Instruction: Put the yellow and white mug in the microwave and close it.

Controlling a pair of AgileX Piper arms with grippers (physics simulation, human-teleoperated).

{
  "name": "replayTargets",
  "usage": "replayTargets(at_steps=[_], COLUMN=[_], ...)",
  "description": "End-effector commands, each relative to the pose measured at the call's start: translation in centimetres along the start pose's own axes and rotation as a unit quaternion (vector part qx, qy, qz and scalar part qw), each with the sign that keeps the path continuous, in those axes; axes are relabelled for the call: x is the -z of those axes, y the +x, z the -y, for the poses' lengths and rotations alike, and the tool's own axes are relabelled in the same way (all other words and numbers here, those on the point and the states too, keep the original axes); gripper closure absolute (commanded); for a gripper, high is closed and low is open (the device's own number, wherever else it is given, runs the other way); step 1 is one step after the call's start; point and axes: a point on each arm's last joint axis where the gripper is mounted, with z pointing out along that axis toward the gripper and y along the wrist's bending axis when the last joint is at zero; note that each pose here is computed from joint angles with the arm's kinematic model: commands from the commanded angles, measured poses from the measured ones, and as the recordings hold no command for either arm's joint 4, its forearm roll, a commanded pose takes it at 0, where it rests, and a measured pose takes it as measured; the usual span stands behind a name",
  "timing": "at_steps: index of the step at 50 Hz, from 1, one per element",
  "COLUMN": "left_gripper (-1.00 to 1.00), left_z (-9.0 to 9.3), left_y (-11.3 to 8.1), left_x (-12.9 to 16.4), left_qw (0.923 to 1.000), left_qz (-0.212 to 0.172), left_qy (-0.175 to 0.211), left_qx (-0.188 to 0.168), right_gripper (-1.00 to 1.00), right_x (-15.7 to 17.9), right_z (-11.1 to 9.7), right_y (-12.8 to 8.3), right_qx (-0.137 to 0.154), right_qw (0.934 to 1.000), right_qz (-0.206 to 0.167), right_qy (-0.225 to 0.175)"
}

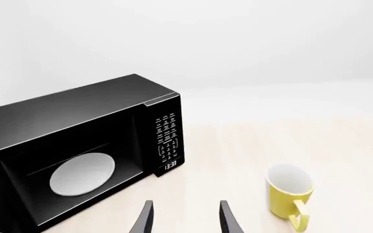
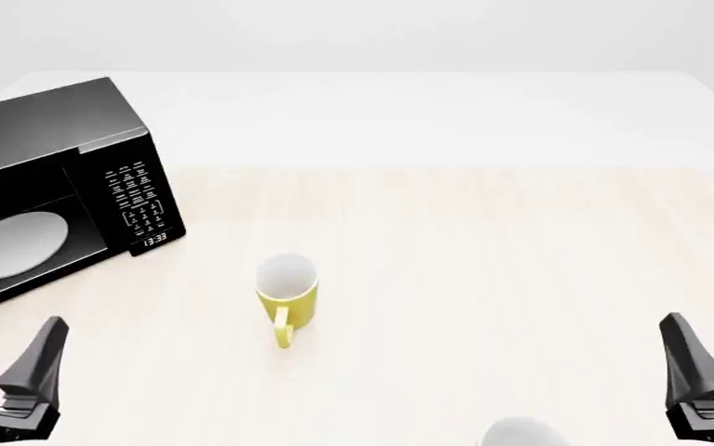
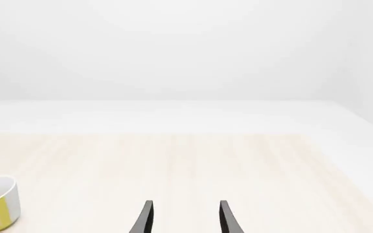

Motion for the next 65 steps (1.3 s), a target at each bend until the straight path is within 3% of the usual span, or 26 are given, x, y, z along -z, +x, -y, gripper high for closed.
replayTargets(at_steps=[1,13,36,58,65], left_gripper=[-1.0,-1.0,-1.0,-1.0,-1.0], left_z=[0.4,1.0,2.1,3.9,4.9], left_y=[0.2,0.4,0.5,-0.1,-0.5], left_x=[0.2,-0.2,-1.5,-3.0,-3.5], left_qw=[0.9996,0.9967,0.99,0.9768,0.9693], left_qz=[-0.005,-0.025,-0.045,-0.063,-0.071], left_qy=[0.029,0.077,0.133,0.205,0.236], left_qx=[0.005,0.002,-0.017,-0.009,0.001], right_gripper=[-1.0,-1.0,-1.0,-1.0,-1.0], right_x=[0.0,0.0,0.0,0.0,0.0], right_z=[0.0,0.0,0.0,0.0,0.0], right_y=[0.0,0.0,0.0,0.0,0.0], right_qx=[0.0,0.0,0.0,0.0,0.0], right_qw=[1.0,1.0,1.0,1.0,1.0], right_qz=[0.0,0.0,0.0,0.0,0.0], right_qy=[0.0,0.0,0.0,0.0,0.0])
